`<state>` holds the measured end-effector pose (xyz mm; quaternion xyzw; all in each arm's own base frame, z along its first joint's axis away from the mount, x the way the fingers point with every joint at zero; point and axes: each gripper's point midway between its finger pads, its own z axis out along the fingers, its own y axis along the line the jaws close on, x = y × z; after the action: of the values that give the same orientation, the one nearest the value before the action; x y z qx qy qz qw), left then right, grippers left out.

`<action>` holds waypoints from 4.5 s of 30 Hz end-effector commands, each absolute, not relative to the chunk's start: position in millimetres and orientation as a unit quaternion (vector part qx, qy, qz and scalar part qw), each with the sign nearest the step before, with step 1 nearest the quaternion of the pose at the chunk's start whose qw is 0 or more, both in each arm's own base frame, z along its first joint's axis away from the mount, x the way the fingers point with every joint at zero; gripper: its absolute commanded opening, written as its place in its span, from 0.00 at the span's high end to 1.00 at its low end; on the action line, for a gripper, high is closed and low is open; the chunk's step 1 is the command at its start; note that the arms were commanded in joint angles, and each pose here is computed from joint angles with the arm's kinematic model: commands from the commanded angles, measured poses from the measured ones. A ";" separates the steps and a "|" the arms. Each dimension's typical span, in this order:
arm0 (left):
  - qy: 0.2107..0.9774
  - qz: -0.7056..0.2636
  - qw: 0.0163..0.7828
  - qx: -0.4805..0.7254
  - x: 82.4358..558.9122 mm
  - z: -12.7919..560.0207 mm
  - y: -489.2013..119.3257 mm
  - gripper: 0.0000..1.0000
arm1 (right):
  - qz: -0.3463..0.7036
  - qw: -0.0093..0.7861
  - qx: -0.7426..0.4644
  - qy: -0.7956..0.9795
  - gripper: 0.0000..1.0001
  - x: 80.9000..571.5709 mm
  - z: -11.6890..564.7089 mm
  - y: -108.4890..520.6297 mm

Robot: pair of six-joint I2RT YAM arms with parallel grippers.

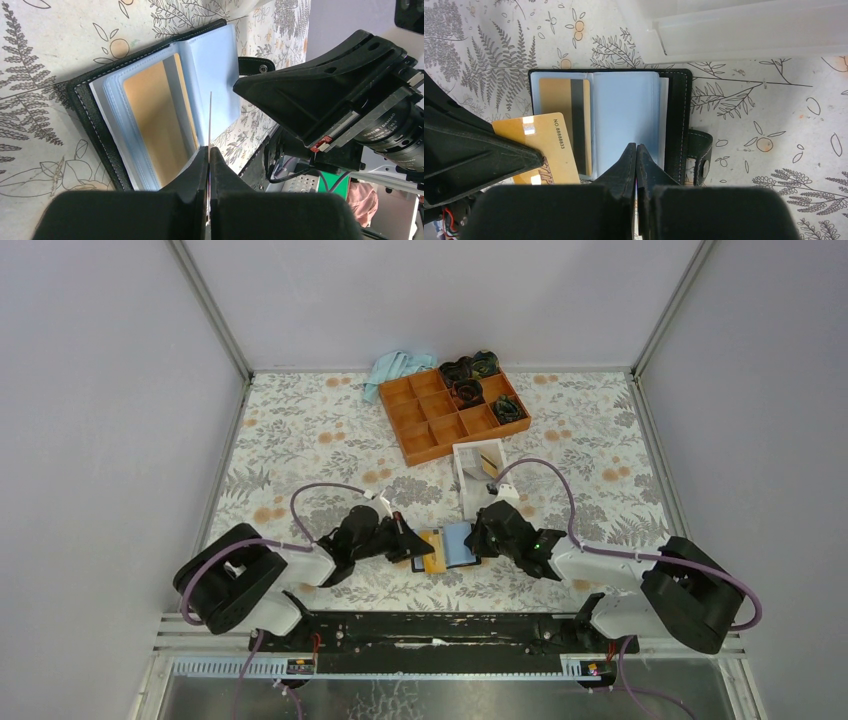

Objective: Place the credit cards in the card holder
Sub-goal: Insert the credit card into the card holder.

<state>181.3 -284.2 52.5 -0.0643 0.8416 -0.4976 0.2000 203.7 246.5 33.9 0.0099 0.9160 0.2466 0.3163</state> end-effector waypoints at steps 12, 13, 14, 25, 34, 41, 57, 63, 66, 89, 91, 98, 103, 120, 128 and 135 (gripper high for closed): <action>0.822 -0.522 0.218 -0.061 198.3 67.4 -301.5 1.00 | 0.233 0.326 0.032 0.916 1.00 207.0 28.6 239.7; 0.823 -0.521 0.219 -0.061 198.9 67.3 -302.4 1.00 | 0.230 0.327 0.033 0.916 1.00 206.8 27.6 238.5; 0.824 -0.520 0.219 -0.061 199.8 66.4 -302.4 1.00 | 0.228 0.326 0.033 0.917 1.00 206.3 26.2 237.1; 0.829 -0.510 0.220 -0.065 203.2 58.8 -302.1 1.00 | 0.226 0.323 0.036 0.918 1.00 204.3 23.0 235.0; 0.827 -0.511 0.223 -0.068 208.3 59.1 -304.8 1.00 | 0.227 0.322 0.036 0.918 1.00 203.8 23.0 235.2; 0.827 -0.510 0.225 -0.073 212.6 59.6 -303.3 1.00 | 0.228 0.322 0.036 0.918 1.00 203.1 22.4 234.9; 0.837 -0.490 0.227 -0.085 216.3 50.5 -292.8 1.00 | 0.226 0.325 0.038 0.917 1.00 204.1 22.8 233.5; 0.847 -0.478 0.218 -0.083 214.9 43.7 -292.2 1.00 | 0.226 0.325 0.038 0.918 1.00 204.5 22.4 234.1; 0.849 -0.476 0.214 -0.082 214.1 41.3 -292.7 1.00 | 0.226 0.325 0.037 0.917 1.00 204.4 22.6 234.4; 0.861 -0.456 0.196 -0.107 215.4 24.9 -290.4 1.00 | 0.226 0.324 0.039 0.918 1.00 204.3 20.5 234.3; 0.862 -0.457 0.193 -0.106 215.0 23.6 -291.1 1.00 | 0.225 0.324 0.039 0.918 1.00 204.3 20.2 233.9; 0.861 -0.461 0.186 -0.106 215.0 21.6 -294.0 1.00 | 0.225 0.321 0.039 0.919 1.00 204.1 19.4 235.0; 0.864 -0.458 0.181 -0.103 213.4 18.5 -294.3 1.00 | 0.224 0.321 0.038 0.919 1.00 204.0 18.5 234.7; 0.867 -0.463 0.166 -0.078 214.7 16.4 -302.0 1.00 | 0.223 0.320 0.034 0.920 1.00 204.9 19.4 236.3; 0.867 -0.465 0.158 -0.079 212.4 12.2 -297.9 1.00 | 0.212 0.319 0.038 0.923 1.00 203.5 14.6 230.3; 0.865 -0.469 0.156 -0.082 210.5 10.8 -293.5 1.00 | 0.164 0.319 0.038 0.933 1.00 204.1 7.9 214.4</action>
<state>215.9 -303.5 25.9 -0.0861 0.8550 -0.4854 0.1612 200.5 232.7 16.0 0.0314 0.9244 0.2194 0.3103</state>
